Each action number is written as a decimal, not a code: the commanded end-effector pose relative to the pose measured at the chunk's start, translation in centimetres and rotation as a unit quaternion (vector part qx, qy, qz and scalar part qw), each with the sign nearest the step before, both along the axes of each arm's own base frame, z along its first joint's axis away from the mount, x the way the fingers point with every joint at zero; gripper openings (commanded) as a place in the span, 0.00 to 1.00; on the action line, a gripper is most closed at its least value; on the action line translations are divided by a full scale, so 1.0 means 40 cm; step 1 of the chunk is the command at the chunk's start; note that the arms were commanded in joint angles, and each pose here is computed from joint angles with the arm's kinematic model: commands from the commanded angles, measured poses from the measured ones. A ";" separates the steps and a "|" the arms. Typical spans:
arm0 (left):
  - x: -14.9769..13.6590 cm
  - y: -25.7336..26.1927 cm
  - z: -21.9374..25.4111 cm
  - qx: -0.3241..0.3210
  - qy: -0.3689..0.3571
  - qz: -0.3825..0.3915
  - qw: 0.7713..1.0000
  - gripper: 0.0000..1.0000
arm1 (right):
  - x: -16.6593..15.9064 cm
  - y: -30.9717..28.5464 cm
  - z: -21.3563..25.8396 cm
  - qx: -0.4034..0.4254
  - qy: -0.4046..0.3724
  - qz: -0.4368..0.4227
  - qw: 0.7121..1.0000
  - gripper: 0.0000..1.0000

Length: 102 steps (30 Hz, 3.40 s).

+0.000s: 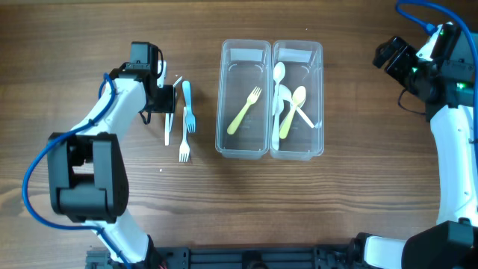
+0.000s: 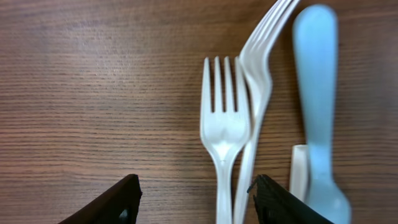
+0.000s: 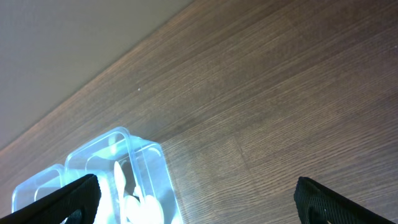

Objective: Pack container
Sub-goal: 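Close the left gripper on the white fork and lift it, then carry the white fork into the left container and release it, then return the left gripper to the pile and grasp another white fork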

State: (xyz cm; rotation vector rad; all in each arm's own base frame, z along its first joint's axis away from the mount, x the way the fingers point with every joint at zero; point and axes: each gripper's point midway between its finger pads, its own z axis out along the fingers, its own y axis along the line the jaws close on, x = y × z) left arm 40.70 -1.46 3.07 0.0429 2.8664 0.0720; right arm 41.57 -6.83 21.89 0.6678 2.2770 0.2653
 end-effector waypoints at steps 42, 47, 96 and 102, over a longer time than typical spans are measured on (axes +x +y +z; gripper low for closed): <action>-0.024 0.006 0.073 0.002 0.029 -0.016 0.999 0.04 | 0.005 0.001 -0.009 0.007 0.004 -0.003 1.000 1.00; 0.032 -0.090 0.314 -0.049 -0.060 -0.036 0.996 0.04 | 0.005 0.001 -0.009 0.007 0.003 -0.003 1.000 1.00; 0.058 -0.124 0.162 0.021 -0.006 0.059 0.998 0.46 | 0.005 0.001 -0.009 0.007 0.003 -0.003 1.000 1.00; 0.057 -0.097 0.049 0.023 0.047 0.059 0.997 0.50 | 0.005 0.001 -0.009 0.007 0.003 -0.003 1.000 1.00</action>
